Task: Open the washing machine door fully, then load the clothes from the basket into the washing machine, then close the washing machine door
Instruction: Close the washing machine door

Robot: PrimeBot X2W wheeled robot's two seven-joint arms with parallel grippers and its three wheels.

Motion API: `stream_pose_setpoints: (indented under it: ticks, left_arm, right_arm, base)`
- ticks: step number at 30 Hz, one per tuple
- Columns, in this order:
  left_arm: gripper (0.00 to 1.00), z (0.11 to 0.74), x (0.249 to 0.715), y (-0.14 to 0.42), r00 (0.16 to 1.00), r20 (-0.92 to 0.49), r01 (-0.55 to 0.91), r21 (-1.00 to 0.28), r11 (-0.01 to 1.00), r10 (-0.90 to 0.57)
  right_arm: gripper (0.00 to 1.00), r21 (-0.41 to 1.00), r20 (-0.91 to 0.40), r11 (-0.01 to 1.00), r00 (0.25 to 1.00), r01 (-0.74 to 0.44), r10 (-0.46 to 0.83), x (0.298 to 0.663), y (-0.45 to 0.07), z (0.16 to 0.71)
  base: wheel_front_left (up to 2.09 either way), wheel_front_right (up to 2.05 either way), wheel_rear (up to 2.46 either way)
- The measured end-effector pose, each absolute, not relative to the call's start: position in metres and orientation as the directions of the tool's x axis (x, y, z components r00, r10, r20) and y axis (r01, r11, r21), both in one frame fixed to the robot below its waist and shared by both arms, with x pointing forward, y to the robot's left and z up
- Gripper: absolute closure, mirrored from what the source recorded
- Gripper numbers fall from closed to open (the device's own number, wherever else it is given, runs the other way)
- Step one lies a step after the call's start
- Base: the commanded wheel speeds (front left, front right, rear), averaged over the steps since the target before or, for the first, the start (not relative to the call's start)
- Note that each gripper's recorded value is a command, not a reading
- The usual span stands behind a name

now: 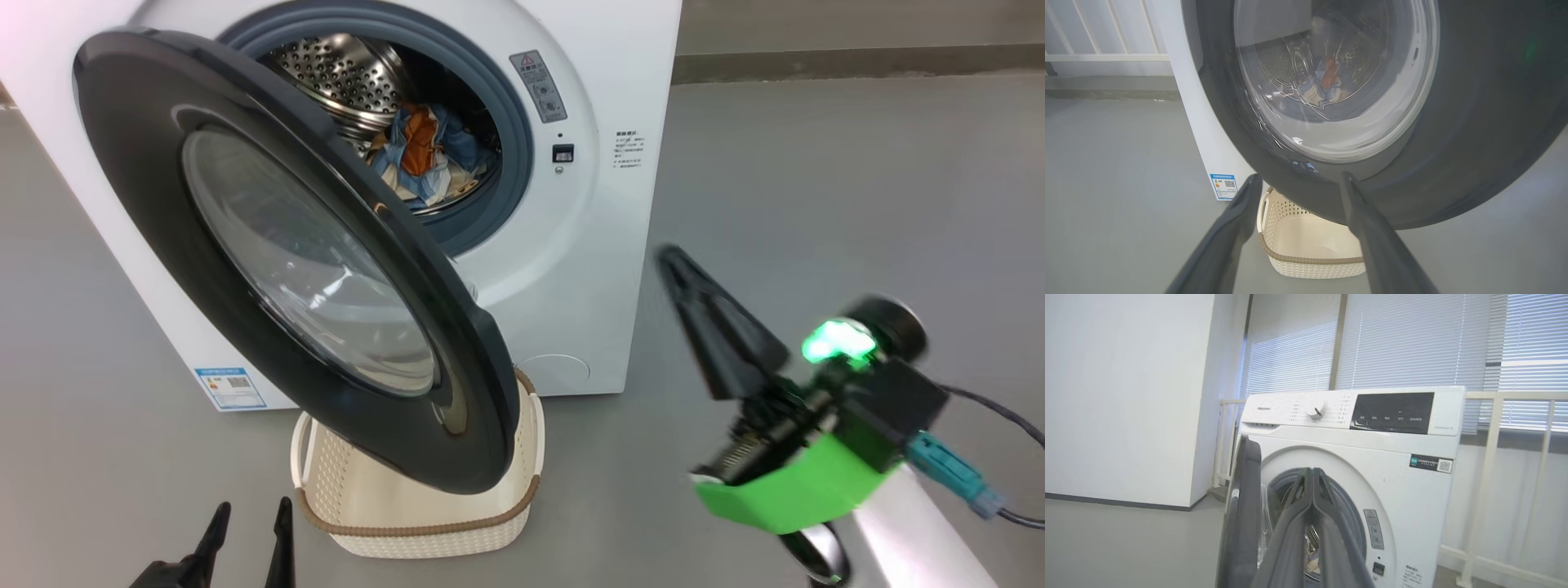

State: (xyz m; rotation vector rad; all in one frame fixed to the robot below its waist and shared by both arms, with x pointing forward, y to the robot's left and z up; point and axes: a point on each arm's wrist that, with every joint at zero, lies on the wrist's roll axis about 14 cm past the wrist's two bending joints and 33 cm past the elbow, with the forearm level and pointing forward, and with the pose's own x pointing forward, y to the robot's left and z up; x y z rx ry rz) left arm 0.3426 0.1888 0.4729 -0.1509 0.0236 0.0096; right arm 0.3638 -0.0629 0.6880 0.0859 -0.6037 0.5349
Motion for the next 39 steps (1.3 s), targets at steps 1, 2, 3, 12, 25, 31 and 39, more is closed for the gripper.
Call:
stream_pose_setpoints:
  ticks: [1,2,3,12,25,31,39]
  left_arm:
    - [0.0,0.473,0.343,0.189,1.0,-0.025,-0.011,-0.15,0.989,0.008]
    - [0.0,0.472,0.342,0.189,1.0,-0.025,-0.012,-0.151,0.989,0.008]
    - [0.0,0.472,0.342,0.189,1.0,-0.025,-0.012,-0.151,0.988,0.008]
    - [0.0,0.47,0.337,0.191,0.999,-0.03,-0.027,-0.166,0.986,0.022]
    - [0.0,0.467,0.339,0.2,0.998,-0.041,-0.056,-0.168,0.984,0.05]
    - [0.0,0.467,0.338,0.2,0.998,-0.044,-0.061,-0.176,0.982,0.054]
    - [0.0,0.47,0.334,0.206,0.996,-0.035,-0.088,-0.194,0.977,0.083]
  right_arm:
    - [1.0,-0.101,0.588,0.839,0.648,-0.535,0.484,0.359,-0.05,0.701]
    - [1.0,-0.126,0.612,0.813,0.601,-0.568,0.514,0.354,-0.036,0.713]
    - [1.0,-0.148,0.629,0.787,0.556,-0.599,0.543,0.347,-0.023,0.723]
    - [1.0,-0.132,0.533,0.549,0.408,-0.825,0.742,0.315,0.072,0.692]
    - [1.0,0.111,0.249,0.552,0.561,-0.826,0.789,0.336,0.087,0.577]
    - [1.0,0.127,0.217,0.574,0.587,-0.809,0.78,0.347,0.084,0.566]
    - [1.0,0.147,0.198,0.569,0.588,-0.809,0.784,0.351,0.09,0.56]
  base:
    - [0.0,0.0,0.0]
    - [0.0,0.0,0.0]
    - [0.0,0.0,0.0]
    - [0.0,0.0,0.0]
    - [0.0,0.0,0.0]
    - [0.0,0.0,0.0]
    - [0.0,0.0,0.0]
